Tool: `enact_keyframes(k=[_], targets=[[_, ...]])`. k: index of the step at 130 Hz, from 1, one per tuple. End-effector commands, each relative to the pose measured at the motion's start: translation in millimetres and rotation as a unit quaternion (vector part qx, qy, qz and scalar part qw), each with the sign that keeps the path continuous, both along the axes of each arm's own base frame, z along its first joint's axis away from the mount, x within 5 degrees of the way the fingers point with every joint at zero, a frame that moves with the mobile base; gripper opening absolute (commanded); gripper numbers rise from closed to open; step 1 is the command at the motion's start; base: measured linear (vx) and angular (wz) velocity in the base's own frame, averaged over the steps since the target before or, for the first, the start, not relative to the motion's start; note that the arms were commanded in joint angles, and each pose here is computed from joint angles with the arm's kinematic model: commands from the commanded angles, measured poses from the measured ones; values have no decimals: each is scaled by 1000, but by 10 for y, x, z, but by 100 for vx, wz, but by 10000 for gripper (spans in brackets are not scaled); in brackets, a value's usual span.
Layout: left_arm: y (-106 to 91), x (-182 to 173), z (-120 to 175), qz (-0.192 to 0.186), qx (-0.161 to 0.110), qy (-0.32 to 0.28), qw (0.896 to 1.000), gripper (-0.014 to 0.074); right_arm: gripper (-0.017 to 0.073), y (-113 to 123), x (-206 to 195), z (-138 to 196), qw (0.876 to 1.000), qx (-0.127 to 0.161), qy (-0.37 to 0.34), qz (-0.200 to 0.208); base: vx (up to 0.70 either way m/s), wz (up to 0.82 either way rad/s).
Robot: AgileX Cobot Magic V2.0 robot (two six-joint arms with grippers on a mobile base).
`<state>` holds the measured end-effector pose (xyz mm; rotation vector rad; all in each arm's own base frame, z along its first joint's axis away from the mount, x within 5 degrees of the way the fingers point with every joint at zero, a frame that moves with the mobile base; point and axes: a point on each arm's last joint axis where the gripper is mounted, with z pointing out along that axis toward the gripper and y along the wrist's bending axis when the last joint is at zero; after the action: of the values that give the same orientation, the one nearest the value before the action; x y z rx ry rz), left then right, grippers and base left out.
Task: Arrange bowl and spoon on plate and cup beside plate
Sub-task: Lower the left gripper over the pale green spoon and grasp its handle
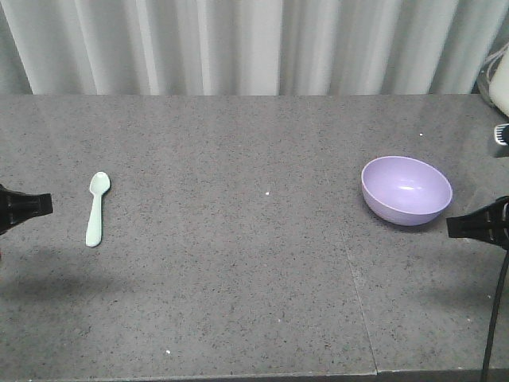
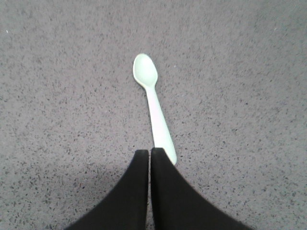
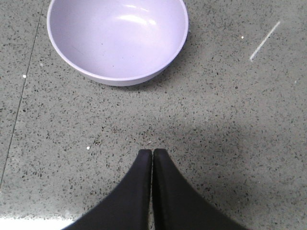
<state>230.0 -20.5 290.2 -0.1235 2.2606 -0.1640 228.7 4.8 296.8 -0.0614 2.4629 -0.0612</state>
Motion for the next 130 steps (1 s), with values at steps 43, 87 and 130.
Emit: enact_keyframes(k=[43,87,130], targets=[[-23,271,237,-35,43,-34,998,29,-7,-11,27,167,999,-5,-44,4,0,0],[-121,926,321,-46,21,46,998,398,-7,-11,27,167,999,-5,-44,4,0,0],[-325,1372,-84,-76,28,144,986,454,-7,-11,27,167,999,-5,-44,4,0,0]])
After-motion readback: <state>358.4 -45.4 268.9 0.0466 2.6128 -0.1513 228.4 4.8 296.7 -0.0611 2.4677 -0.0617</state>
